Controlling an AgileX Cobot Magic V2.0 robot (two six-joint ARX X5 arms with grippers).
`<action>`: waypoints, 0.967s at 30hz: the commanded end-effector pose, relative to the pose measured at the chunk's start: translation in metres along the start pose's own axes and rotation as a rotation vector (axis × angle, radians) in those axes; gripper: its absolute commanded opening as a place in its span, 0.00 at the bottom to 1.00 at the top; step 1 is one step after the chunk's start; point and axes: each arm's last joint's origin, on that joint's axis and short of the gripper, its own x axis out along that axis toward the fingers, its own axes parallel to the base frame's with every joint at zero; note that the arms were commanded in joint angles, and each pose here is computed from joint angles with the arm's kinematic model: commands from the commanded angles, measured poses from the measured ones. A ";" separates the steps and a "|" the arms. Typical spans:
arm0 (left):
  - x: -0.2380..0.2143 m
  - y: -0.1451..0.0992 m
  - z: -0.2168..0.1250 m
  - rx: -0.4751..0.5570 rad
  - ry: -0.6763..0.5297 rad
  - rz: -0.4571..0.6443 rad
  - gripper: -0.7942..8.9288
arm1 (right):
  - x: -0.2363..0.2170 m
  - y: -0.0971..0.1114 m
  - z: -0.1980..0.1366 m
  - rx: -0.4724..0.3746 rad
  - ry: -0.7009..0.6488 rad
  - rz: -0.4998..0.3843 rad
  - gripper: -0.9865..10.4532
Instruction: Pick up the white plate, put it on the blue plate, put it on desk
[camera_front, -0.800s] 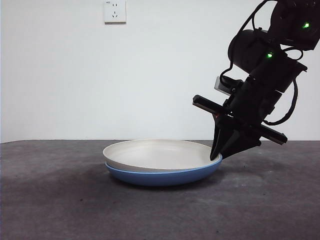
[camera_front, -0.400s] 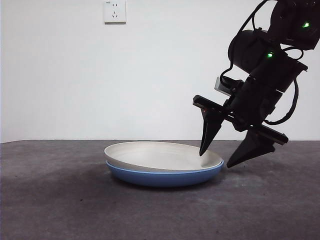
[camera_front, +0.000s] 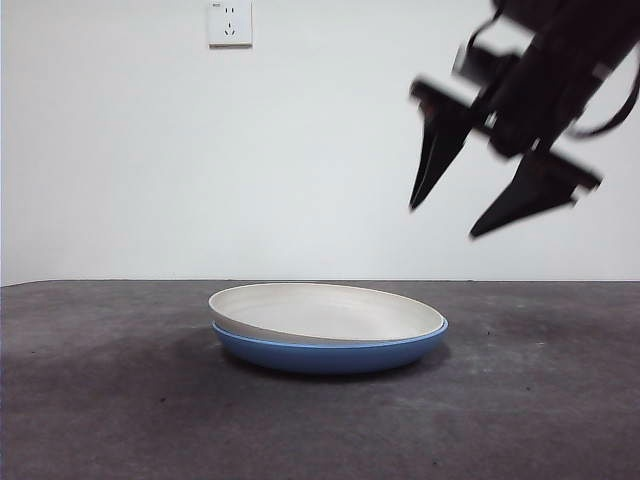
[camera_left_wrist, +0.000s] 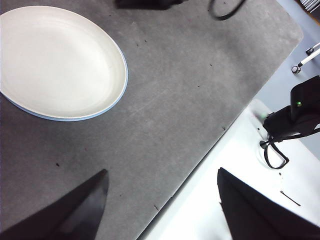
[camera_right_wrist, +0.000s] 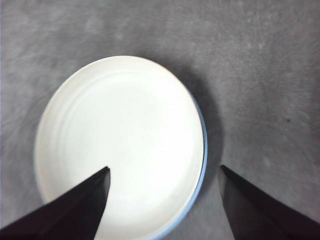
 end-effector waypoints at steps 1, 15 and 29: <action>-0.001 -0.002 0.003 0.028 -0.013 -0.006 0.43 | -0.032 0.014 0.000 -0.114 -0.032 0.027 0.39; -0.001 -0.002 0.003 0.032 -0.020 -0.006 0.43 | -0.144 0.036 -0.057 -0.255 0.030 0.148 0.39; -0.001 -0.002 0.003 0.031 -0.019 -0.006 0.43 | -0.174 0.036 -0.083 -0.286 0.059 0.174 0.39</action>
